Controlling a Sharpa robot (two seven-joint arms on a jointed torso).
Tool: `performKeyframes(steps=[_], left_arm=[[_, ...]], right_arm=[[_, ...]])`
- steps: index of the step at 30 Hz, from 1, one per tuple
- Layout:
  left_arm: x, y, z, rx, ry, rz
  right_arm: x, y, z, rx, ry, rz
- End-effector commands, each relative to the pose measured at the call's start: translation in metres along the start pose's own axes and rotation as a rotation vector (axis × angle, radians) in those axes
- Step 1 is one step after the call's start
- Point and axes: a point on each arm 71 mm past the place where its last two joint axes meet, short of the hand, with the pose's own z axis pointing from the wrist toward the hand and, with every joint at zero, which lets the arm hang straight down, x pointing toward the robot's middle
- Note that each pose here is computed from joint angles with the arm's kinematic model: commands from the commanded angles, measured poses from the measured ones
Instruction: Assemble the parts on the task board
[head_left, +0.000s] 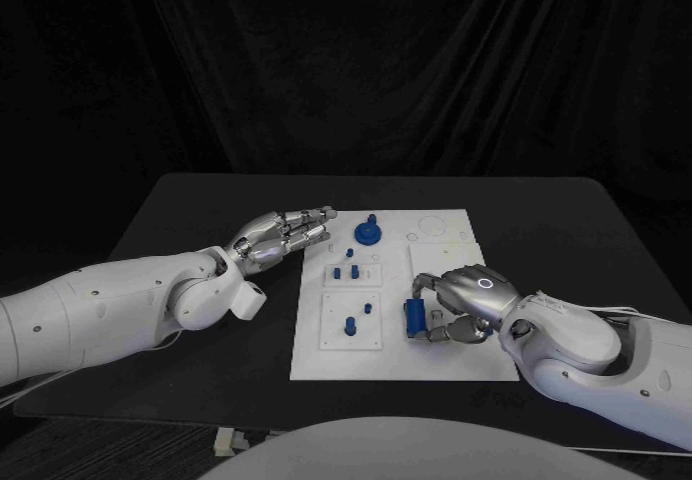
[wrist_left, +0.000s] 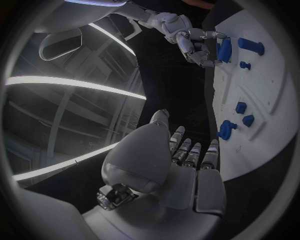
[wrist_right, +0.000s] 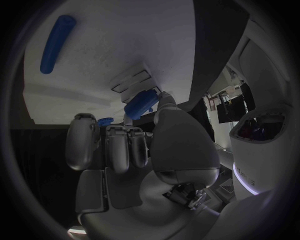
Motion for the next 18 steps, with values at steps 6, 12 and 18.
performKeyframes(steps=[6,12,18], left_arm=[[0.0015,0.0006,-0.0003,0.011,0.006,-0.016],[0.0017,0.0014,-0.0005,0.010,0.006,-0.017],[0.0016,0.0018,-0.0007,0.010,0.005,-0.017]], right_arm=[[-0.0005,0.0003,-0.0013,-0.007,-0.019,0.020],[-0.0011,-0.0001,-0.0021,-0.009,-0.028,0.031],[-0.0017,-0.0004,-0.0037,-0.016,-0.033,0.036]])
